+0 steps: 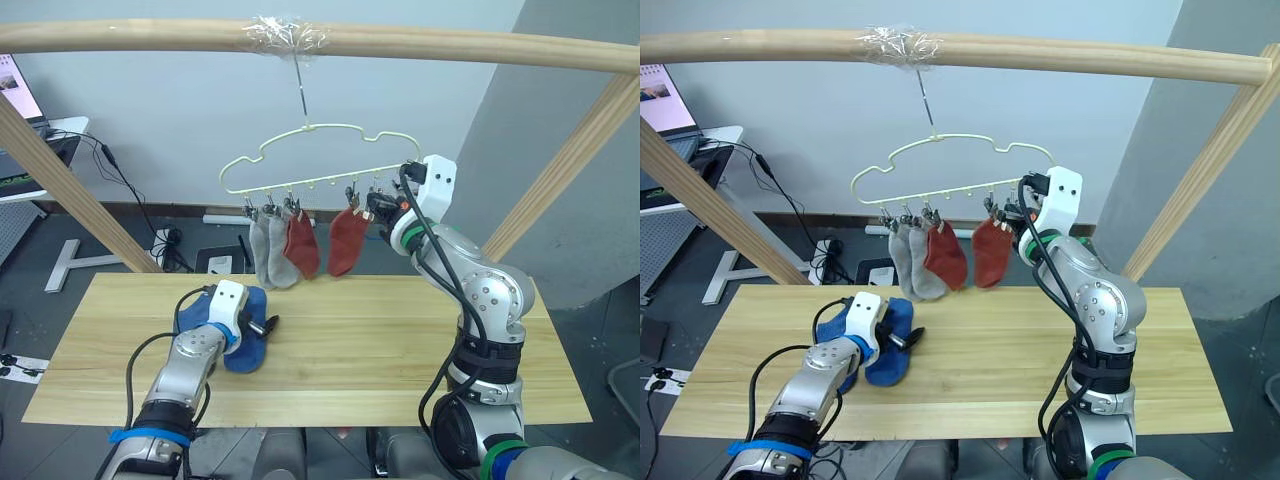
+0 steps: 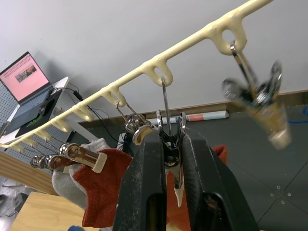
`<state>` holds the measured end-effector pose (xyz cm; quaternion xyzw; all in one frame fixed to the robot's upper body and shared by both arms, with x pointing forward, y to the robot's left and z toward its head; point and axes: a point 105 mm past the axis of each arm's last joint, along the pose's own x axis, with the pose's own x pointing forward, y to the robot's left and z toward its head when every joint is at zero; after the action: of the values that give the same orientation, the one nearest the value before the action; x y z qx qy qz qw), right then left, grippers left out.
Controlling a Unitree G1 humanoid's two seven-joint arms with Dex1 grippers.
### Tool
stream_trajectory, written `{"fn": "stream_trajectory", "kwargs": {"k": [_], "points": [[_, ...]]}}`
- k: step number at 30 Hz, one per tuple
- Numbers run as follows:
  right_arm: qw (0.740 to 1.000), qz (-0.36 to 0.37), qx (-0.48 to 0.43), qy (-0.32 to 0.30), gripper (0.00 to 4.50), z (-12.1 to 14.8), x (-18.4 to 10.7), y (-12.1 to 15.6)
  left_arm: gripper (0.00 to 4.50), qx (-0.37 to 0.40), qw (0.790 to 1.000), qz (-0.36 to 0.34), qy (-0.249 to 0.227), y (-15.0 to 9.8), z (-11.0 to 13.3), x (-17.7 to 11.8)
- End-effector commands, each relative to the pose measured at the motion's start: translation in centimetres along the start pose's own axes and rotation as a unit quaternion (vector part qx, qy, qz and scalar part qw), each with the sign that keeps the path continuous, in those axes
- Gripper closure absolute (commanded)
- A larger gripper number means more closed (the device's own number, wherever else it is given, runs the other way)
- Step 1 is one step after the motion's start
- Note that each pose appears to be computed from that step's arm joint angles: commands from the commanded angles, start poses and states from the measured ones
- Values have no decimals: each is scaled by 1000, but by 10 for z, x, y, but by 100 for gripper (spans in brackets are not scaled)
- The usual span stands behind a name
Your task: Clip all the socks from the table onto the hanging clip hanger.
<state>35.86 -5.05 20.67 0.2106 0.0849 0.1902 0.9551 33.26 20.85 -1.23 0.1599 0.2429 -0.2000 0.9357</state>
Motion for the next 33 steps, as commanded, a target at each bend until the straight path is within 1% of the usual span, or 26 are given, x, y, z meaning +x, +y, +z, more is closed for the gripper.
{"fn": "stream_trajectory", "kwargs": {"k": [1, 6, 7, 8, 9, 11, 12, 13, 14, 15, 16, 18, 22, 24, 25, 27, 28, 29, 30, 31, 33], "points": [[1000, 20, 4, -24, 436, 14, -4, 10, 58, -31, 997, -60, 31, -27, -21, -5], [1000, 14, 0, -26, 436, 19, -4, 2, 202, -54, 993, -101, -5, -39, -8, -13], [1000, 14, -1, -26, 436, 20, -4, 2, 229, -61, 991, -116, -9, -44, -5, -14], [1000, 14, -2, -26, 436, 20, -4, 1, 266, -67, 990, -126, -13, -47, -3, -16], [1000, 14, -2, -26, 436, 20, -4, 1, 291, -71, 988, -133, -14, -49, -2, -17], [1000, 15, 0, -25, 436, 19, -3, 1, 355, -80, 982, -164, -39, -58, 7, -20], [1000, 16, 3, -22, 436, 19, -3, 1, 384, -78, 976, -192, -63, -66, 19, -23], [1000, 18, 7, -19, 436, 19, -3, 0, 413, -71, 967, -222, -100, -75, 40, -26], [1000, 19, 10, -17, 436, 19, -3, 0, 445, -66, 960, -241, -125, -81, 53, -28], [1000, 20, 12, -16, 436, 19, -3, 0, 449, -63, 956, -252, -139, -84, 62, -30], [999, 19, 24, -14, 436, 21, -3, -1, 449, -75, 944, -273, -171, -90, 79, -34], [998, 20, 60, -6, 436, 23, -3, -4, 449, -73, 926, -298, -218, -98, 104, -40], [995, 21, 92, 18, 436, 22, -4, -8, 449, -82, 910, -297, -278, -101, 135, -45], [994, 16, 105, 25, 436, 22, -5, -10, 449, -63, 901, -292, -314, -102, 149, -50], [994, 12, 104, 30, 436, 21, -6, -13, 449, -51, 903, -288, -314, -102, 149, -51], [995, 0, 93, 36, 436, 19, -9, -21, 449, -5, 914, -270, -301, -100, 142, -50], [995, -2, 93, 37, 436, 19, -10, -22, 449, 41, 932, -225, -281, -90, 131, -45], [995, -3, 95, 37, 436, 19, -10, -22, 449, 75, 940, -194, -269, -83, 125, -42], [995, -2, 95, 38, 436, 18, -10, -21, 449, 85, 944, -195, -251, -79, 114, -42], [995, -1, 93, 38, 436, 17, -10, -20, 431, 97, 954, -183, -218, -71, 99, -39], [995, -1, 89, 41, 436, 15, -10, -19, 387, 98, 962, -182, -180, -64, 78, -36]]}}
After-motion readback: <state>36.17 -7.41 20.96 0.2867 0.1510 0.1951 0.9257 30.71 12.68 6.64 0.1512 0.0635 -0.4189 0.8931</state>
